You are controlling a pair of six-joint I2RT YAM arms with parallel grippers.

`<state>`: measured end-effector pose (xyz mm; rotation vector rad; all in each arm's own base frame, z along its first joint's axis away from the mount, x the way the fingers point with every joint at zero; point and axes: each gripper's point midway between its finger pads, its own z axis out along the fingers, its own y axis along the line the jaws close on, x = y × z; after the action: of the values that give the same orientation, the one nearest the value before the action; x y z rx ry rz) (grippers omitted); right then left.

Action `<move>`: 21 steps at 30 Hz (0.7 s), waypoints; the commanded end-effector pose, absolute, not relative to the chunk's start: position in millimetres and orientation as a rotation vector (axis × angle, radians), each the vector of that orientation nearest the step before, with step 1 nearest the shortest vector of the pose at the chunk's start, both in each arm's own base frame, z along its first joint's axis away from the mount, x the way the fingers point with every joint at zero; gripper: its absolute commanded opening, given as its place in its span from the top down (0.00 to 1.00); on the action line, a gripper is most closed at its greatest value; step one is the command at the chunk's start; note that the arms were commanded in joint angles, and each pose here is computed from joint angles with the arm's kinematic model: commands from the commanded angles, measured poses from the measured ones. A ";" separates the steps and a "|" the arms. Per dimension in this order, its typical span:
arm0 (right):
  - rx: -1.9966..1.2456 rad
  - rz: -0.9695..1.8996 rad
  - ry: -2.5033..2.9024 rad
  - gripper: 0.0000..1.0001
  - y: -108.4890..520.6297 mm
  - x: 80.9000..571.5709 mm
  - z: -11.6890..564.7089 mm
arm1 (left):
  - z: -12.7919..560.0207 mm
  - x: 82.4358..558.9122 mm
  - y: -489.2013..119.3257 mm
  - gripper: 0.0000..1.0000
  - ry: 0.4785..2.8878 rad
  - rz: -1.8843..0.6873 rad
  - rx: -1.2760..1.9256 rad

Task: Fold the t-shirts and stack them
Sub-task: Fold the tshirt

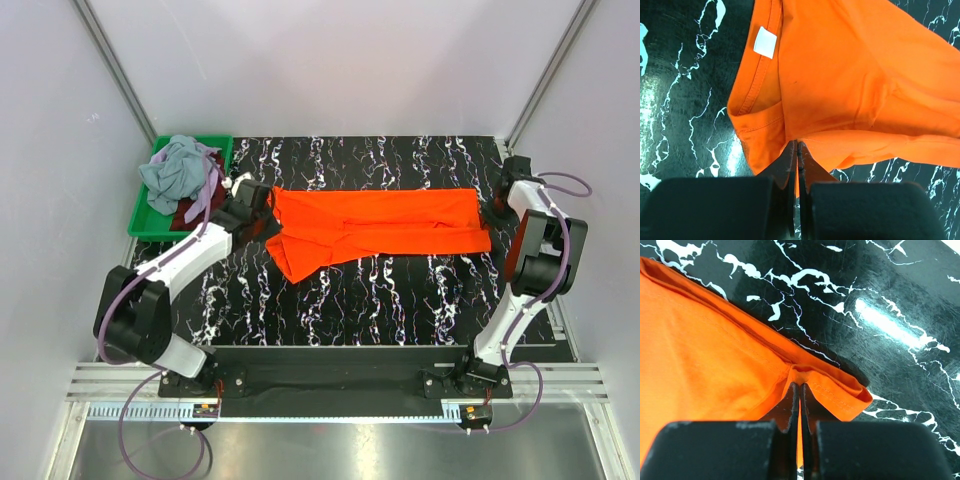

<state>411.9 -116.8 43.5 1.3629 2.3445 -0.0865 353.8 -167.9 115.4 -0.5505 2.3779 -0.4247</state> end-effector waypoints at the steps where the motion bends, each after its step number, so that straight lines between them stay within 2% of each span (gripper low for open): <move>1: 1.329 -0.084 2.301 1.00 -120.9 425.6 68.9 | 140.7 369.9 -176.7 1.00 2.335 -0.481 -0.497; 21: 1.328 -0.062 2.362 1.00 -117.4 442.4 40.4 | 101.3 399.0 -161.0 1.00 2.425 -0.358 -0.534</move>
<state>428.2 -114.2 28.1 1.3689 2.3958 -0.0652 380.0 -160.4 82.8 -0.5583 2.4856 -0.3310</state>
